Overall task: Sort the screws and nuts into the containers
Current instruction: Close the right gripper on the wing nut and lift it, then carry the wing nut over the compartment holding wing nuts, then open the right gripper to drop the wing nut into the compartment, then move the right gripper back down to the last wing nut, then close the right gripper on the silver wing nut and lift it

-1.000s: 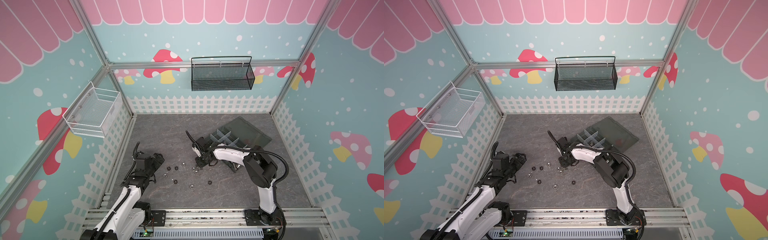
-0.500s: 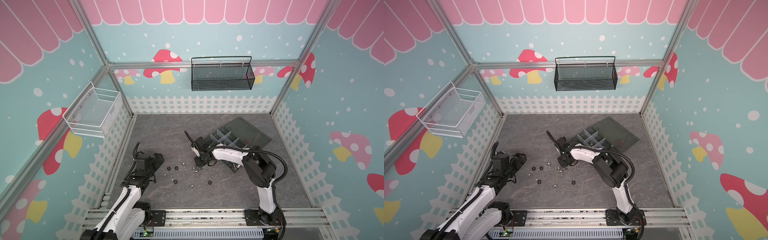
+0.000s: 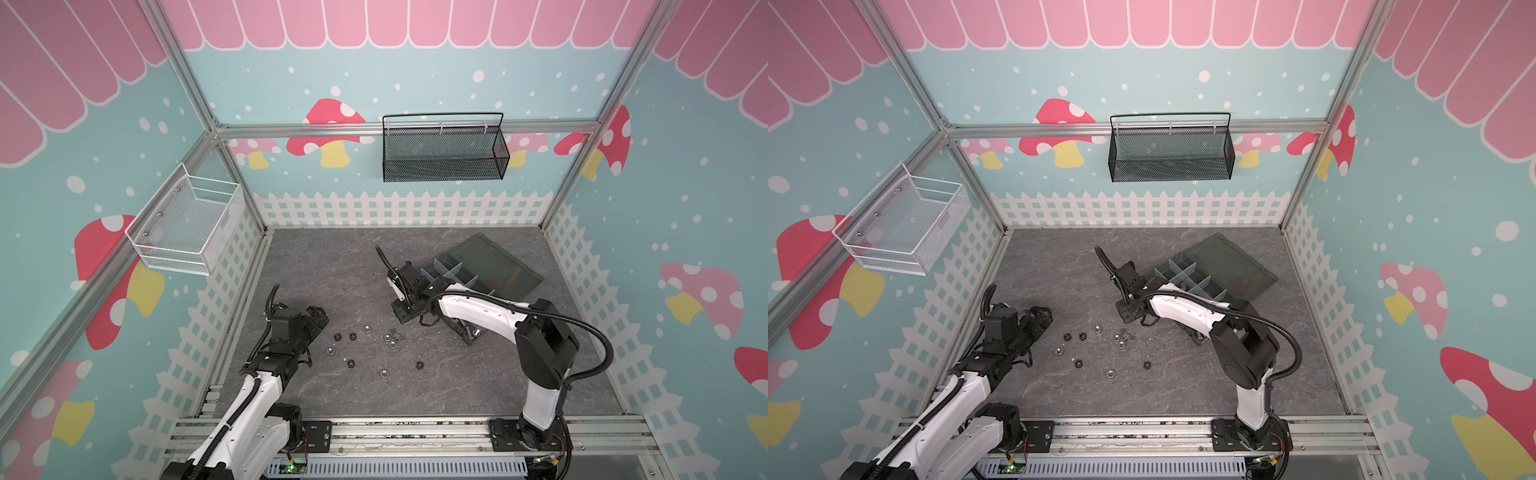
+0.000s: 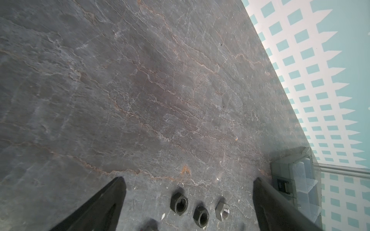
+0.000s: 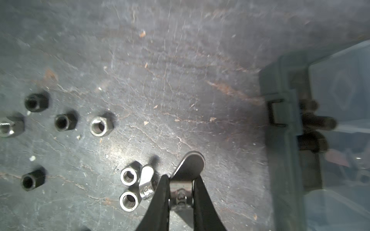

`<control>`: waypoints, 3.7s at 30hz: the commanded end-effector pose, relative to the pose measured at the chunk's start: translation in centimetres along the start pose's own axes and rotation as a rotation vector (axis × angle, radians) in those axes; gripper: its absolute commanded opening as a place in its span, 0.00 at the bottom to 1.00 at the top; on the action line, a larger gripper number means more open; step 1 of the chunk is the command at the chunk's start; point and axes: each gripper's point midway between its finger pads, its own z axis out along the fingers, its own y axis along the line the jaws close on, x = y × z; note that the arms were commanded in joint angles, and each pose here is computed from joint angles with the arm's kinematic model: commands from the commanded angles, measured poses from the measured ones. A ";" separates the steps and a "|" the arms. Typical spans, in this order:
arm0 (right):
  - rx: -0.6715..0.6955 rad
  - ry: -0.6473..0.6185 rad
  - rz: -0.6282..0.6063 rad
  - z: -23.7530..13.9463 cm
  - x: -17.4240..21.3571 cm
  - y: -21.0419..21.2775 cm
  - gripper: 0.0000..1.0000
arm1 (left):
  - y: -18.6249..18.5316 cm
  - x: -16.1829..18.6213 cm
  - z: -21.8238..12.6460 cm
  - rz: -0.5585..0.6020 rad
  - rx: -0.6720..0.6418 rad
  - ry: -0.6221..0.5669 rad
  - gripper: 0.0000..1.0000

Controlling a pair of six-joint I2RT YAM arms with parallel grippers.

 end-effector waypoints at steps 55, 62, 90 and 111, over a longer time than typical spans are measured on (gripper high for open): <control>0.198 -0.026 0.254 0.4 -0.6 -18.7 0.40 | 0.3 -0.3 -0.5 -0.006 -0.017 -0.016 1.00; 0.174 -0.075 0.253 -2.1 -0.9 -17.4 0.41 | 0.3 -0.4 -0.6 -0.008 -0.014 -0.024 1.00; -0.148 0.184 -0.011 0.7 7.5 4.0 0.42 | 0.3 -0.1 -0.2 -0.023 -0.009 -0.006 1.00; -0.056 0.279 -0.070 5.3 9.2 3.5 0.41 | 0.4 0.1 0.0 -0.019 -0.013 0.002 1.00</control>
